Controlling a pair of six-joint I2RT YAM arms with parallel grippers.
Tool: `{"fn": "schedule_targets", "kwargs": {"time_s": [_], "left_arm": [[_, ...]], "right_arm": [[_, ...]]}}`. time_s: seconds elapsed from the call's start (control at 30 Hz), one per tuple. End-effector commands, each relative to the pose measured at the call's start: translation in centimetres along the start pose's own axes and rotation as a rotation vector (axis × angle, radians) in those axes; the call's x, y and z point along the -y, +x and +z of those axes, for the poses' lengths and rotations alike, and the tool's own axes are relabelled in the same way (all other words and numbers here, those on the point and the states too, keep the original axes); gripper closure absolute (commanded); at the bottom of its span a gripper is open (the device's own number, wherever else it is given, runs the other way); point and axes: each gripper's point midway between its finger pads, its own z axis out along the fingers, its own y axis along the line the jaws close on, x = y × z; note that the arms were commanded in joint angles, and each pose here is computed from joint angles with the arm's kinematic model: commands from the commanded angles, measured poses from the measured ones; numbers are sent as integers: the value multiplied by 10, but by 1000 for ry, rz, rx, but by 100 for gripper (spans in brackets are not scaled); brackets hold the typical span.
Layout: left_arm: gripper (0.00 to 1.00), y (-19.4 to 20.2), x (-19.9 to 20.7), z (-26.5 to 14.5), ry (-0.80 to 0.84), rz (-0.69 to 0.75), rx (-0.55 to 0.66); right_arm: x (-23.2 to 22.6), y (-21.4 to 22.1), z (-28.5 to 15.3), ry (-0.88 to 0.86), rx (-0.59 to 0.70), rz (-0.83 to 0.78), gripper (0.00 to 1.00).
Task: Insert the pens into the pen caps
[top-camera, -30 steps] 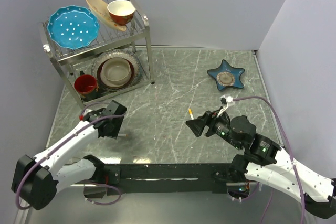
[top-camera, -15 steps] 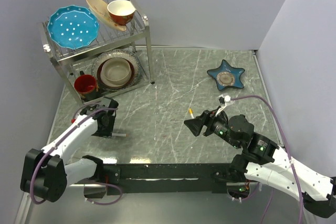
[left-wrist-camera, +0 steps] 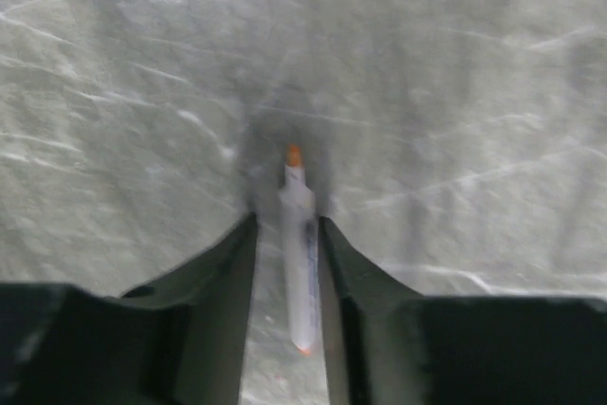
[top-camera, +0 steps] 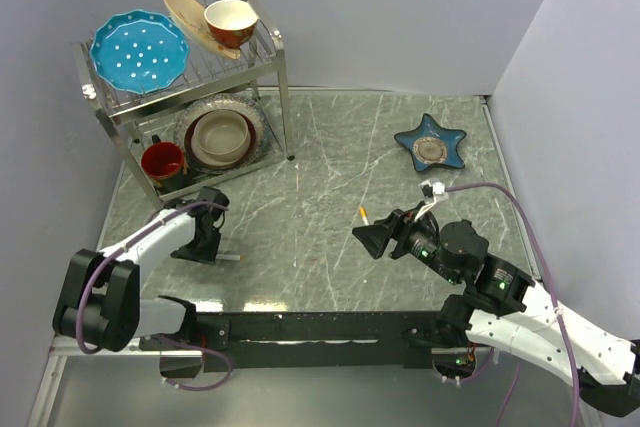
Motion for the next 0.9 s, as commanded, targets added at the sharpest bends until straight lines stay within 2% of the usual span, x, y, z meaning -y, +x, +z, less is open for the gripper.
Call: {"fn": "schedule_targets", "kwargs": {"time_s": [0.0, 0.13, 0.3, 0.43, 0.53, 0.63, 0.73, 0.8, 0.87], "left_arm": [[68, 7, -15, 15, -66, 0, -16], [76, 12, -26, 23, -125, 29, -25], [99, 3, -22, 14, -125, 54, 11], [99, -4, -1, -7, -12, 72, 17], [99, 2, 27, -40, 201, 124, -16], [99, 17, 63, -85, 505, 207, -48], [99, 43, 80, -124, 760, 323, -153], [99, 59, 78, -142, 895, 422, -201], [99, 69, 81, -162, 1058, 497, -213]], "right_arm": [[-10, -11, 2, -34, 38, 24, 20], [-11, -6, 3, -49, 28, 44, 20], [-13, -5, 2, -66, 32, 40, 20], [-22, 4, 5, -126, -11, 33, 19], [-33, 21, 12, -197, -72, 32, 18], [-42, 34, 20, -246, -134, 34, 18], [-43, 38, 30, -239, -157, 17, 16], [-38, 41, 39, -206, -173, -9, 16], [-42, 37, 44, -205, -177, -29, 16]]}}
